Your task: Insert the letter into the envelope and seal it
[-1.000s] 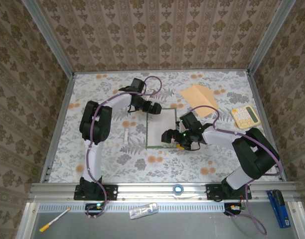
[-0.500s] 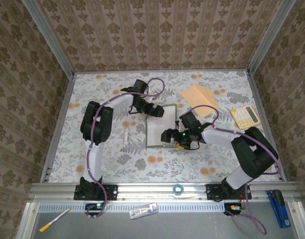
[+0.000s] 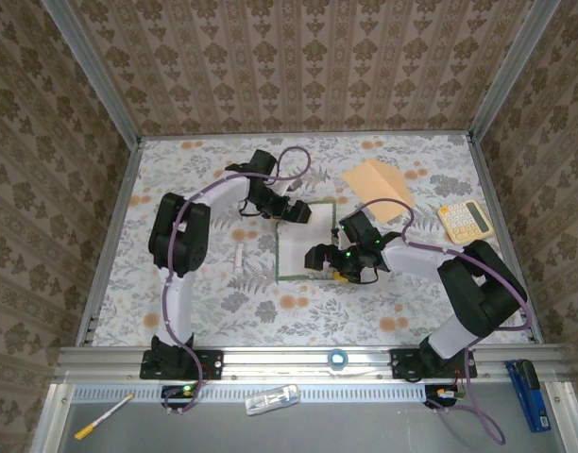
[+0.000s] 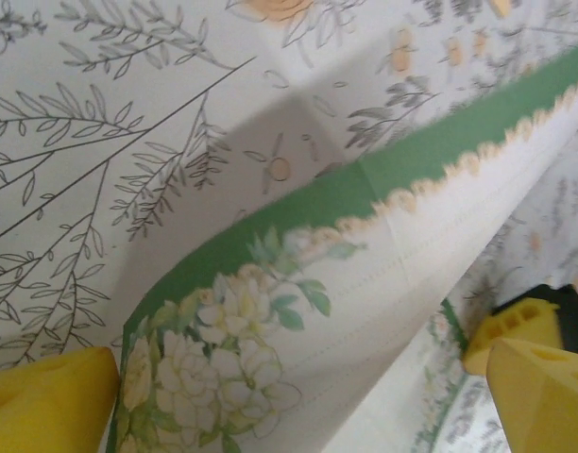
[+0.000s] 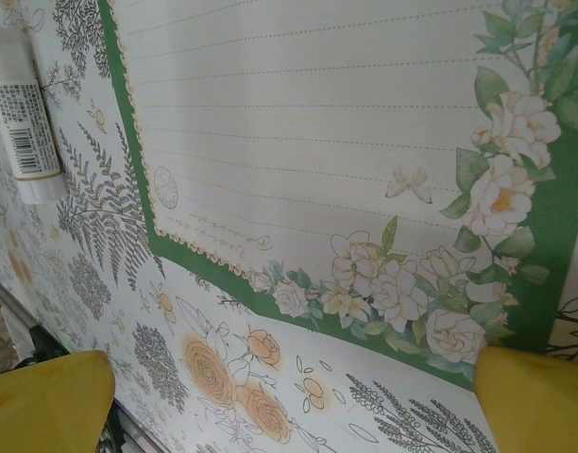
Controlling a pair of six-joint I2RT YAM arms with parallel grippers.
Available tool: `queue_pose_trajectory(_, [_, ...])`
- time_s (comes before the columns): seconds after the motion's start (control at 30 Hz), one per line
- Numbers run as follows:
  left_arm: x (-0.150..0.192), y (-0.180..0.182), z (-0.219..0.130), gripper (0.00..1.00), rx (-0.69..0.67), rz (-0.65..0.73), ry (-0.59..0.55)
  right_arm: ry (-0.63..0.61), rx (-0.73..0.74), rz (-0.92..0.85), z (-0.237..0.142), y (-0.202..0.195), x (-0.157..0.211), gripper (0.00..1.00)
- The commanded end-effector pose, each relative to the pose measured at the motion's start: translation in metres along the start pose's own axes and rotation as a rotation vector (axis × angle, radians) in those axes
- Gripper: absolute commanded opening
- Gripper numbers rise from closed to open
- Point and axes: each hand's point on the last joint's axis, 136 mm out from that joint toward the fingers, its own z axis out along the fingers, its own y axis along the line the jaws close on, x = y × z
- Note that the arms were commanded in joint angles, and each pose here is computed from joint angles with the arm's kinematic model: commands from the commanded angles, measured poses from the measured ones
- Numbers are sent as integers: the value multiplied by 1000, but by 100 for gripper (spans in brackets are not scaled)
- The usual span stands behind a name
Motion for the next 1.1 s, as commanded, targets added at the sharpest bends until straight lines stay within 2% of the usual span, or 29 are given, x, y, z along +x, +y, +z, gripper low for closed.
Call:
queue_pose_trajectory(0.0, [-19,-20,-40,100,64,37,-76,14,44,6,3,-10,0,100])
queue_pose_trajectory(0.53, [-14,-32,-55,100,146,35,-107,18,49,10,6,-12,1,100])
queue_pose_trajectory(0.6, [-14,-26,-56,100,106,34,-113,18,48,10,6,-12,1,100])
queue_pose_trajectory(0.83, [-27,31,-63,100,-202,6,-169,13,50,9,6,-13,0,100])
queue_pose_trajectory(1.07, [-48,51,-56,100,-267,3,-216,7,53,6,4,-13,0,100])
